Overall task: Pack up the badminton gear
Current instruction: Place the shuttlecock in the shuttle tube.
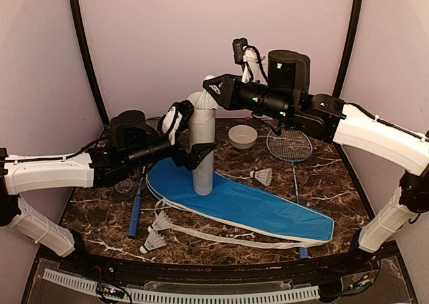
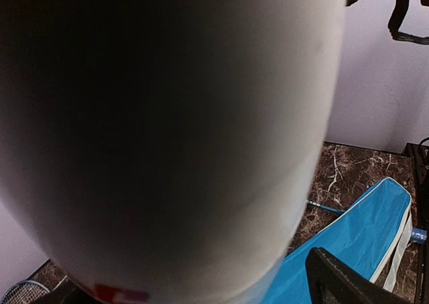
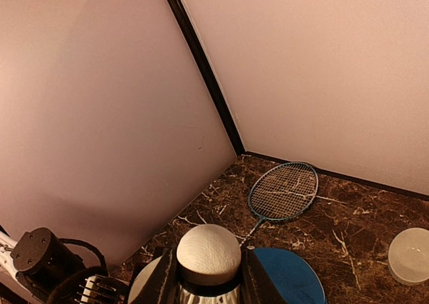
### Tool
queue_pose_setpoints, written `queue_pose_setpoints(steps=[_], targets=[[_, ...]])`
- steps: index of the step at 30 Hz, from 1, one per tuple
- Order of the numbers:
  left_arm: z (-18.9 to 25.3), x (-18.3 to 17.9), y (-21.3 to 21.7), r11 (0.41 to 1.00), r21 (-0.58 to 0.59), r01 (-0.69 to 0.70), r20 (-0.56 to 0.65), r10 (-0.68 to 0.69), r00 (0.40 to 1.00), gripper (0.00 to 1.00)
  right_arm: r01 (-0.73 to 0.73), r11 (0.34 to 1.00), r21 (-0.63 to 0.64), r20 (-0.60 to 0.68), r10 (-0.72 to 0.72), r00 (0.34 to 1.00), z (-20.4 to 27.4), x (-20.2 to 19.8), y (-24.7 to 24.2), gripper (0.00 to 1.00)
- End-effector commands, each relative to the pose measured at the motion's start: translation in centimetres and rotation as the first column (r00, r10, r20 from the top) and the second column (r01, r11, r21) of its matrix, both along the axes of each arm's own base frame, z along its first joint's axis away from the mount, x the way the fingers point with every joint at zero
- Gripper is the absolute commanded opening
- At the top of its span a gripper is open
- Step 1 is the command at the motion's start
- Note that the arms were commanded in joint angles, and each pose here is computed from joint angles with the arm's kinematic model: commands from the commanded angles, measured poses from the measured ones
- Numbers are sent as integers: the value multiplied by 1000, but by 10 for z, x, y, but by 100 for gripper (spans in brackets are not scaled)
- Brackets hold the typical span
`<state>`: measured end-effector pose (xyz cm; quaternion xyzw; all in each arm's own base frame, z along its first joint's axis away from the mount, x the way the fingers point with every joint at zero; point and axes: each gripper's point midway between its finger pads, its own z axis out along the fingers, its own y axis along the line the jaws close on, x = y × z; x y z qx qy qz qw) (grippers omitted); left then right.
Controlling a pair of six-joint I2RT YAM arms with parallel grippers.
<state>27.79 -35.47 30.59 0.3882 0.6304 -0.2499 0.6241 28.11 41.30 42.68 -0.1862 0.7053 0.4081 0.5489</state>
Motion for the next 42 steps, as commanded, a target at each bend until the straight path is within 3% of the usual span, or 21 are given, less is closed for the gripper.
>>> queue_pose_setpoints(steps=[1, 15, 21, 30, 42], targets=[[1, 9, 4, 998, -48, -41, 44, 44, 998, 99, 2, 1000, -15, -2, -2, 1000, -1, 2, 1, 18], [-16, 37, 8, 984, -68, -166, 130, 174, 976, 99, -17, 1000, 20, -5, 17, 1000, 9, -2, 1, 18], [-18, 37, 5, 986, -65, -153, 147, 161, 976, 99, -32, 998, 46, 17, 31, 999, 24, -5, 1, 18], [-21, 34, 4, 989, -61, -133, 169, 141, 975, 84, -47, 997, 68, 73, 42, 996, 40, -7, 6, 19], [-26, 30, -1, 994, -44, -95, 155, 101, 983, 77, -57, 995, 81, 155, 44, 987, 56, -6, 13, 19]])
